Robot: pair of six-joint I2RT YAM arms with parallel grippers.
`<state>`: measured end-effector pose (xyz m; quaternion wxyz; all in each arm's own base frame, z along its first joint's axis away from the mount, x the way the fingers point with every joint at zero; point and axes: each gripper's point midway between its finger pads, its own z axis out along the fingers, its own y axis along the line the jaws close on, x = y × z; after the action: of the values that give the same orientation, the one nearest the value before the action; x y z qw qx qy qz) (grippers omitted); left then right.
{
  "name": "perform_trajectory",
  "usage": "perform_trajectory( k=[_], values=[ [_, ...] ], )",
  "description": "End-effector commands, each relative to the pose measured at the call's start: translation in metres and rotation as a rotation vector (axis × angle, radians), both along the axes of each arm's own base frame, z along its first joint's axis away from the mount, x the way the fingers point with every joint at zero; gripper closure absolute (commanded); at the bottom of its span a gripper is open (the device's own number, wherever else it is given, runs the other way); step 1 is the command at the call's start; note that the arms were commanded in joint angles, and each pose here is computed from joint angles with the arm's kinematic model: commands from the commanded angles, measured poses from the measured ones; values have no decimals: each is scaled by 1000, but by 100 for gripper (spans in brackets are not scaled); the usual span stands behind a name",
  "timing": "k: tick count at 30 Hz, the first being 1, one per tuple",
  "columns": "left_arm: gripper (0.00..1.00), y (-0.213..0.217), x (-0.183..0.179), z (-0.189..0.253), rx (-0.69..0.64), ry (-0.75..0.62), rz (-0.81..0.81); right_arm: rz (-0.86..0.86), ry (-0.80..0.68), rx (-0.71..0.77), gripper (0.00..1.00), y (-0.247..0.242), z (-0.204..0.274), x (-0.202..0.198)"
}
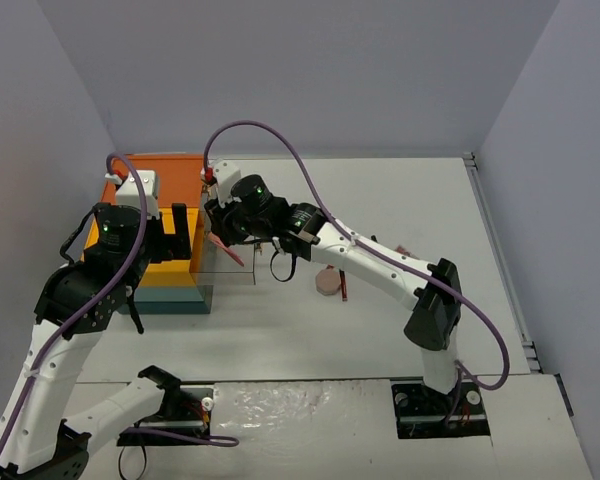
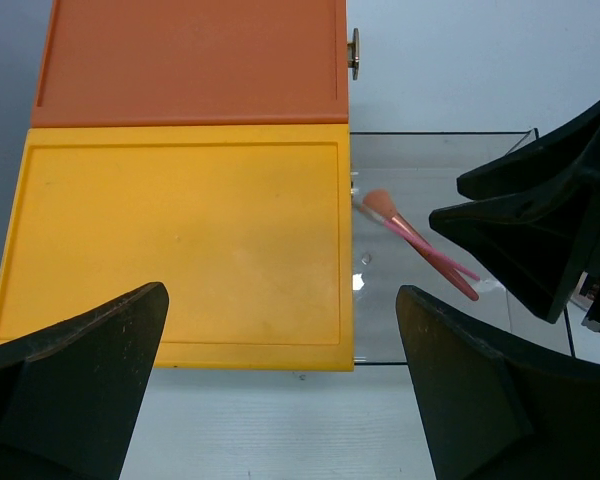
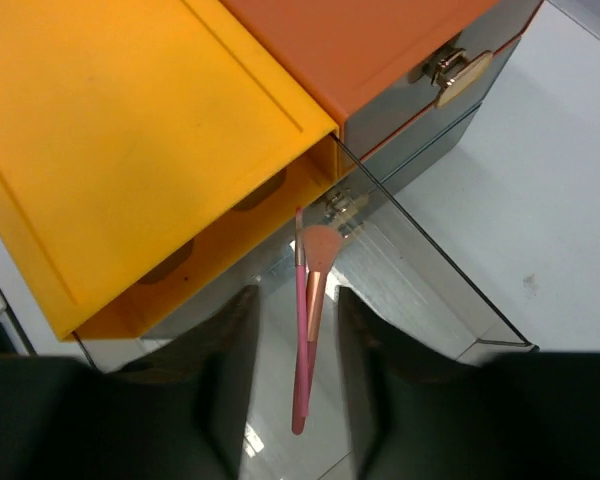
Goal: Organize the makeup
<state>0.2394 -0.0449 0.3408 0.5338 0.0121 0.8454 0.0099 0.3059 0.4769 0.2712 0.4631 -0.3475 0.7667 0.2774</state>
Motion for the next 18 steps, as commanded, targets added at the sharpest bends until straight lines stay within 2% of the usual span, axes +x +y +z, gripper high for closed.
perform_trajectory(
  k=[1,4,6,8,12,14,18],
  values=[
    [3,4,2,24,-35,-72,30,-95,-95,74,57,-27,48,12],
    [3,-1,5,23,-41,-67,14,-154,-106,69,45,-56,54,18],
    [3,-6,9,22,-49,-64,-2,-213,-99,56,45,-83,51,28],
    [3,-9,12,23,-55,-64,-9,-280,-80,35,47,-118,42,35],
    [3,-15,17,23,-66,-67,-28,-510,-40,-37,62,-214,14,62],
    [3,-18,19,22,-72,-63,-36,-596,34,-120,66,-259,-32,64],
    [3,-21,21,20,-74,-57,-48,-780,184,-174,70,-351,-90,69]
  ],
)
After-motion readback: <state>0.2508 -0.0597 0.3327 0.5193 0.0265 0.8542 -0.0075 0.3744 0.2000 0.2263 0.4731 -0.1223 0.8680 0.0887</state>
